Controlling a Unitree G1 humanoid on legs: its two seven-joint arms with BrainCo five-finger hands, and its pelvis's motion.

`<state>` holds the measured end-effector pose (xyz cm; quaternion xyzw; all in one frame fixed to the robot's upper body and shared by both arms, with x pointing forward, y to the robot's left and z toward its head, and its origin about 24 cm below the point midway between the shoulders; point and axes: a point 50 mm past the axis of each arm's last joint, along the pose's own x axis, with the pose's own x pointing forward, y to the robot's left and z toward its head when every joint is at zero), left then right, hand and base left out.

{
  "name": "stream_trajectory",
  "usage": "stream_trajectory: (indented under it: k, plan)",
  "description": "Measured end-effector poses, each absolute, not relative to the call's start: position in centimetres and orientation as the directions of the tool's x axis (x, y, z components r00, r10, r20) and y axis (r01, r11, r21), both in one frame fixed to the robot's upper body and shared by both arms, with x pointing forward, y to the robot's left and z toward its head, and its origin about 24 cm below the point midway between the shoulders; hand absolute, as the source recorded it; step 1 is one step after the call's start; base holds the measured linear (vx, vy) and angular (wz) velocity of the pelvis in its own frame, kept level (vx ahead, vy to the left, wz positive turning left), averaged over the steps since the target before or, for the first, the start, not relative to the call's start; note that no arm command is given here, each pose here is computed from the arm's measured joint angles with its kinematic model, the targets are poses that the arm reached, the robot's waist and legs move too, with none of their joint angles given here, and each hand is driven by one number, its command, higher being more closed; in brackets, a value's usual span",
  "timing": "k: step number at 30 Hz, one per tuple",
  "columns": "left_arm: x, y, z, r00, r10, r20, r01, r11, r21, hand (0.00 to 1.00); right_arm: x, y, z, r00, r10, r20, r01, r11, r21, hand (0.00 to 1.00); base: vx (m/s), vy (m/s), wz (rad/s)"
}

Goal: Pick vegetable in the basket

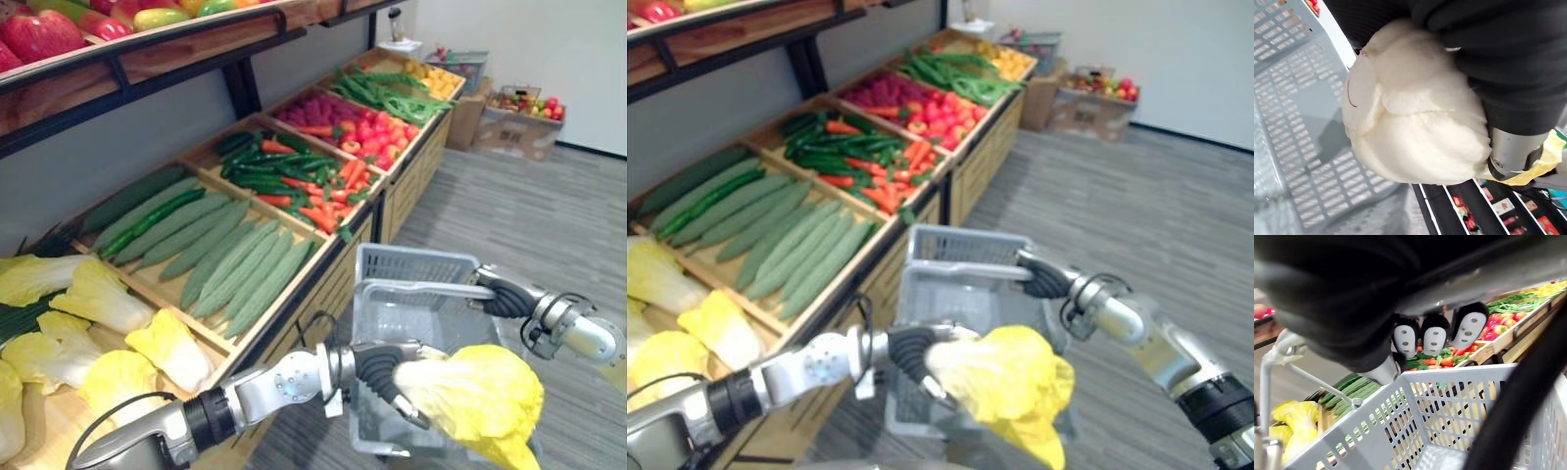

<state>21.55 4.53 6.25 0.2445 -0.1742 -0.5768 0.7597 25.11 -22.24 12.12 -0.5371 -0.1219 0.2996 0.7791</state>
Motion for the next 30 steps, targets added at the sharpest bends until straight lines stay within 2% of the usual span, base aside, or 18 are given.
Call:
stream_trajectory:
  k: [3,9,13,14,22,30]
  plan:
    - [22.3,4.2,5.6,0.308,-0.951,-0.032,0.769,0.229,0.597,1.00,25.0,-21.8,12.3,0.779,0.614,-0.129,-0.339,0.238,-0.910,1.00,-0.01,-0.005,0.00]
    - [24.8,5.1,4.0,0.445,-0.891,-0.089,0.715,0.294,0.635,1.00,24.6,-20.9,12.4,0.741,0.658,-0.137,-0.380,0.243,-0.892,1.00,-0.02,-0.011,-0.13]
    - [25.9,5.3,3.0,0.507,-0.853,-0.126,0.689,0.313,0.654,1.00,24.5,-20.7,12.4,0.731,0.667,-0.146,-0.391,0.234,-0.890,1.00,-0.01,-0.019,-0.08]
    - [26.0,5.3,2.8,0.515,-0.847,-0.131,0.684,0.314,0.658,0.00,24.4,-20.6,12.4,0.725,0.673,-0.151,-0.398,0.229,-0.888,1.00,-0.01,-0.028,-0.05]
    - [27.7,5.4,1.5,0.618,-0.768,-0.166,0.619,0.345,0.705,0.00,24.1,-20.0,12.3,0.702,0.693,-0.166,-0.435,0.232,-0.870,1.00,-0.01,-0.011,0.00]
    - [28.3,5.2,1.4,0.650,-0.742,-0.166,0.612,0.380,0.694,0.00,24.2,-20.0,12.2,0.709,0.684,-0.174,-0.441,0.237,-0.866,1.00,-0.02,-0.033,0.03]
